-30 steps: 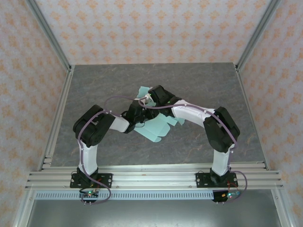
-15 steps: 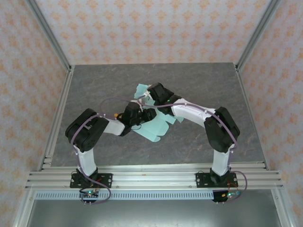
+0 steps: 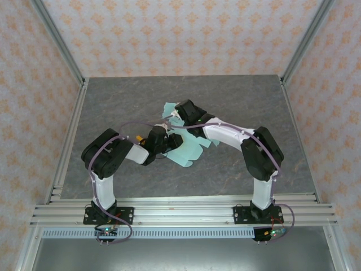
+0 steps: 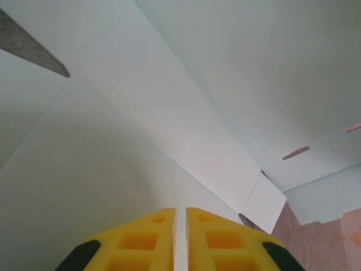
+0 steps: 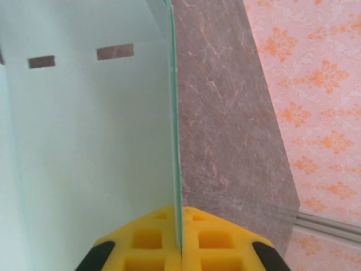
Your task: Fold the paper box
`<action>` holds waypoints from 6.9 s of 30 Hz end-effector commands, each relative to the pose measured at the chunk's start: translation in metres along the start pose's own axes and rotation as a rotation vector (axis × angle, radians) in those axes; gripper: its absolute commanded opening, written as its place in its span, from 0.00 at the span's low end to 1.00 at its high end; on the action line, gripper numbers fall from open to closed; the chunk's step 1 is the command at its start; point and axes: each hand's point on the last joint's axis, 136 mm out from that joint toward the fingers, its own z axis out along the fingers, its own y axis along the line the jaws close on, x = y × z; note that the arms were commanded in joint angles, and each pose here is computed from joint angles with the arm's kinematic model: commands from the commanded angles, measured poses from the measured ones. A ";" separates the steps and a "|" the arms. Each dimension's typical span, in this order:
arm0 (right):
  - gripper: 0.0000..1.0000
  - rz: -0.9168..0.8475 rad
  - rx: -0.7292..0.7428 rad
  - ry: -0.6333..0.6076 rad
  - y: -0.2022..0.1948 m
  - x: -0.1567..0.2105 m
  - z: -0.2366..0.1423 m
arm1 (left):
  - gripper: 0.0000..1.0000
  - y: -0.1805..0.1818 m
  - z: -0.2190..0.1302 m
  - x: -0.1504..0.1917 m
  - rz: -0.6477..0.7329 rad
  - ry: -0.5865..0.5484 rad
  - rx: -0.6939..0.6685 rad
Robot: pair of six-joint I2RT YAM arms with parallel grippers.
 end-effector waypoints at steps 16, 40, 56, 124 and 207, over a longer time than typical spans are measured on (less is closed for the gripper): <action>0.00 -0.086 0.202 -0.007 0.003 -0.006 0.003 | 0.11 0.024 0.006 0.006 -0.081 -0.015 -0.042; 0.00 -0.060 -0.027 -0.247 -0.026 -0.012 -0.021 | 0.36 0.002 -0.098 -0.074 0.022 -0.170 -0.053; 0.00 -0.030 -0.168 -0.282 -0.021 -0.008 -0.026 | 0.44 -0.075 -0.108 -0.123 0.189 -0.155 0.076; 0.00 0.087 -0.178 -0.224 -0.030 -0.003 -0.023 | 0.34 -0.048 -0.094 -0.123 0.147 -0.110 -0.019; 0.00 -0.166 -0.065 -0.125 -0.040 0.011 -0.002 | 0.49 -0.018 -0.100 -0.089 0.365 -0.141 -0.097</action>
